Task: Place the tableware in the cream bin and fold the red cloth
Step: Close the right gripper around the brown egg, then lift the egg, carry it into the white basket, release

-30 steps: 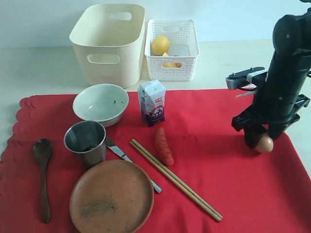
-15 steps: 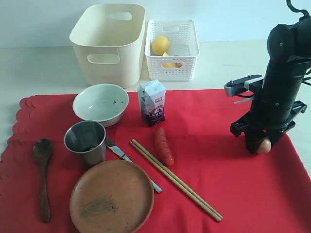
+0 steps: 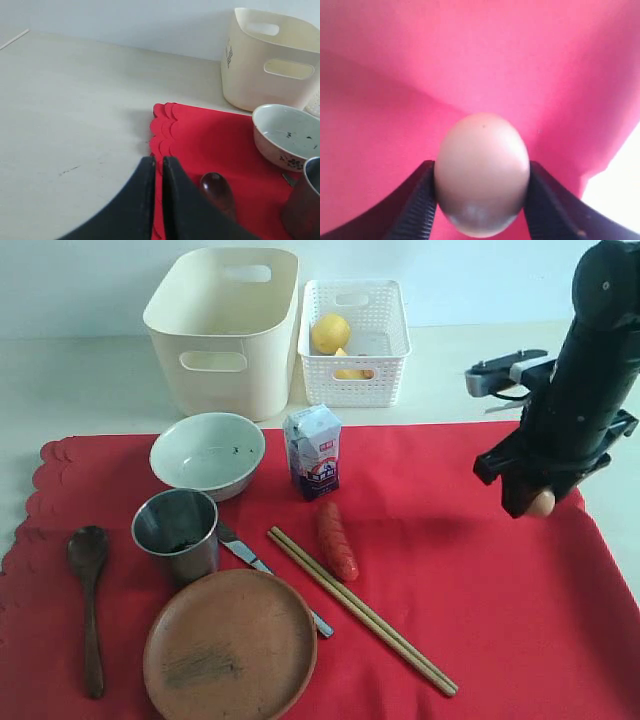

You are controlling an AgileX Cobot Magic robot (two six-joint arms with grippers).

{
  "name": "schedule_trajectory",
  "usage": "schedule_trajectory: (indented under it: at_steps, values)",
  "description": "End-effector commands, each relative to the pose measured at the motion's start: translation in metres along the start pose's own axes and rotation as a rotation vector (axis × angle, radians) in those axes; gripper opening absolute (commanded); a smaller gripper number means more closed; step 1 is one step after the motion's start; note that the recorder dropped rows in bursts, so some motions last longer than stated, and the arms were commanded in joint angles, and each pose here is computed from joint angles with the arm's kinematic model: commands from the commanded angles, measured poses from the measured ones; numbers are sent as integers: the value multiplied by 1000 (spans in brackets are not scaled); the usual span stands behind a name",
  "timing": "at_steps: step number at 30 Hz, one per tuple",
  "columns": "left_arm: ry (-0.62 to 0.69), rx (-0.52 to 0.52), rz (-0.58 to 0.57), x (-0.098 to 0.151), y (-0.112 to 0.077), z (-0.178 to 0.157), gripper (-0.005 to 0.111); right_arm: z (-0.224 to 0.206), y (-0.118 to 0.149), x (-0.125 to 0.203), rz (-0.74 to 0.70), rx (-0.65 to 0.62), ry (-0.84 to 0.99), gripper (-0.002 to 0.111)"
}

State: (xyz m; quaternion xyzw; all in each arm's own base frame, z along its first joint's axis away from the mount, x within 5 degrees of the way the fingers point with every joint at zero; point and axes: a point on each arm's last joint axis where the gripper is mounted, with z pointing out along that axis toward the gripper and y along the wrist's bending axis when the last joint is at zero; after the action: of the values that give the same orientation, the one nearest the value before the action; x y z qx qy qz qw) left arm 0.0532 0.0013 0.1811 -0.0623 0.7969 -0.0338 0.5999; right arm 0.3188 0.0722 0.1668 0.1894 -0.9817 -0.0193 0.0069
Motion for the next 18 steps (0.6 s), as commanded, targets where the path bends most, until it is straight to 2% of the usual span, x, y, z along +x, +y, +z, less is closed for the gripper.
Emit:
schedule_trajectory:
  at_steps: [1,11,15,18]
  values:
    - [-8,-1,1,0,0,0,8,-27,7,-3,-4,-53,-150,0]
    - [-8,-1,1,0,0,0,8,-66,38,-16,-112,-353,-488,0]
    - [-8,-1,1,0,0,0,8,-72,39,-25,-104,-368,-605,0]
    - [-8,-1,1,0,0,0,8,-77,33,-33,-84,-303,-691,0]
